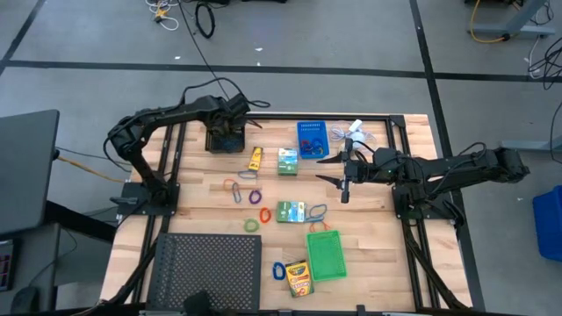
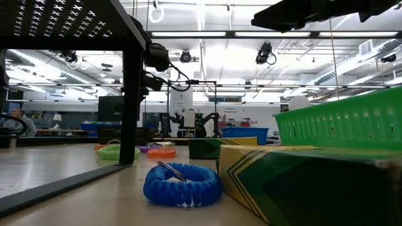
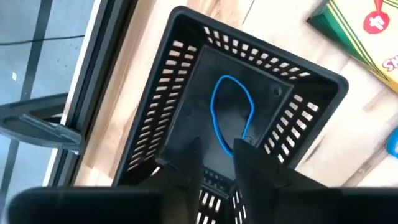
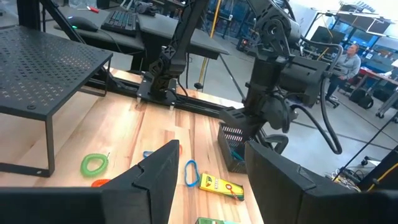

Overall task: Pick & Place Office Desk Supplies
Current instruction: Put the blue rubber band into the black bin

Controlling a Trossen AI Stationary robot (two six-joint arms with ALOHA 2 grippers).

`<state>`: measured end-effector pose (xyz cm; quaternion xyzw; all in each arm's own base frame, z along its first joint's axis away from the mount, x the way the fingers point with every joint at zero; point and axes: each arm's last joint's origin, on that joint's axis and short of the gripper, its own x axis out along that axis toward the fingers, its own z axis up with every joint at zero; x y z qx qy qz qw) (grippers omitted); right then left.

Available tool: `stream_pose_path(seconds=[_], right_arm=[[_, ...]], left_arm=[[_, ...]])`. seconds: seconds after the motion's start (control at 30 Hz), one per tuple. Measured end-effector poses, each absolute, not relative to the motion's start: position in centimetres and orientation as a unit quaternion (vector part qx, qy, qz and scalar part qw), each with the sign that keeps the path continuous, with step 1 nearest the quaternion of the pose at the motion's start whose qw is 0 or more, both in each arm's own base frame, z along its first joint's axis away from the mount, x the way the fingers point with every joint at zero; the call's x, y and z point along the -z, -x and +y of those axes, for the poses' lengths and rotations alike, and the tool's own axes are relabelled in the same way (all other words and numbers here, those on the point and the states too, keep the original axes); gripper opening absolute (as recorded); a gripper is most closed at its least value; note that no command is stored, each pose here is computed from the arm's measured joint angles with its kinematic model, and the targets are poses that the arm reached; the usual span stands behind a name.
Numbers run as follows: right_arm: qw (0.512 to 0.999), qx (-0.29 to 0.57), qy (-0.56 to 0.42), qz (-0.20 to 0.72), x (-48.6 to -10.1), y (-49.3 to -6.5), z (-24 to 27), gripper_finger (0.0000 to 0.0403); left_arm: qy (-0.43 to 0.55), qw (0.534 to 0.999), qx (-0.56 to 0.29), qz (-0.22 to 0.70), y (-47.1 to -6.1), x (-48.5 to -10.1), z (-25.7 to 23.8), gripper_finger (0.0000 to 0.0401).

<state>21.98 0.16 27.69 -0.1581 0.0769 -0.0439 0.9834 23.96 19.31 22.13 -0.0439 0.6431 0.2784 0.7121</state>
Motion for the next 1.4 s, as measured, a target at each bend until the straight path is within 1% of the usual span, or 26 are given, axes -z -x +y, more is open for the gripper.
stream_pose_path(seconds=[0.17, 0.23, 0.27, 0.33, 0.43, 0.5, 0.57, 0.63, 0.7, 0.8, 0.9, 1.0, 1.17, 1.3, 1.4], right_arm=[[0.984, 0.044, 0.154, 0.077, -27.7, -22.0, 0.2, 0.0192], [0.984, 0.045, 0.153, 0.081, -27.6, -22.0, 0.1, 0.0192], [0.984, 0.046, 0.153, 0.084, -27.5, -22.1, 0.0, 0.0192], [0.983, 0.049, 0.151, 0.096, -27.0, -22.5, -0.2, 0.0192], [0.981, 0.057, 0.147, 0.117, -26.2, -23.1, -0.7, 0.0192], [0.979, 0.058, 0.144, 0.13, -25.6, -23.5, -0.9, 0.0192], [0.979, 0.054, 0.143, 0.137, -25.2, -23.9, -1.0, 0.0192], [0.979, 0.049, 0.142, 0.136, -25.0, -24.1, -1.0, 0.0192], [0.98, 0.047, 0.141, 0.135, -25.0, -24.2, -1.0, 0.0192], [0.981, 0.045, 0.142, 0.127, -25.2, -24.2, -1.0, 0.0192], [0.98, 0.045, 0.149, 0.122, -25.3, -24.2, -1.0, 0.0192], [0.98, 0.045, 0.154, 0.122, -25.3, -24.2, -1.0, 0.0192], [0.979, 0.046, 0.154, 0.124, -25.3, -24.2, -1.1, 0.0192], [0.977, 0.044, 0.154, 0.138, -25.0, -24.1, -1.1, 0.0192], [0.976, 0.042, 0.158, 0.147, -24.8, -24.1, -1.1, 0.0192]], left_arm=[[0.036, 0.715, -0.268, 0.644, -24.0, -22.2, 19.3, 0.0154], [0.041, 0.726, -0.263, 0.634, -24.0, -22.6, 19.2, 0.017], [0.044, 0.74, -0.258, 0.619, -24.1, -23.0, 19.2, 0.0175], [0.058, 0.784, -0.227, 0.575, -24.3, -24.2, 18.9, 0.0182], [0.07, 0.859, -0.165, 0.479, -24.4, -26.8, 18.2, 0.0185], [0.068, 0.9, -0.124, 0.412, -24.3, -28.5, 17.4, 0.0185], [0.066, 0.927, -0.088, 0.36, -24.1, -29.7, 16.5, 0.0185], [0.067, 0.939, -0.055, 0.332, -23.9, -29.9, 15.3, 0.0185], [0.071, 0.94, -0.035, 0.332, -23.8, -29.3, 14.1, 0.0185], [0.09, 0.929, -0.015, 0.358, -24.1, -27.2, 12.5, 0.0185], [0.11, 0.922, -0.007, 0.372, -25.3, -25.3, 11.2, 0.0185], [0.127, 0.91, -0.032, 0.393, -26.8, -24.4, 10.0, 0.0185], [0.122, 0.901, -0.089, 0.406, -29.3, -24.5, 8.1, 0.0185], [0.115, 0.878, -0.11, 0.451, -30.2, -23.7, 6.4, 0.0185], [0.132, 0.86, -0.128, 0.475, -30.9, -22.5, 5.8, 0.0185]])
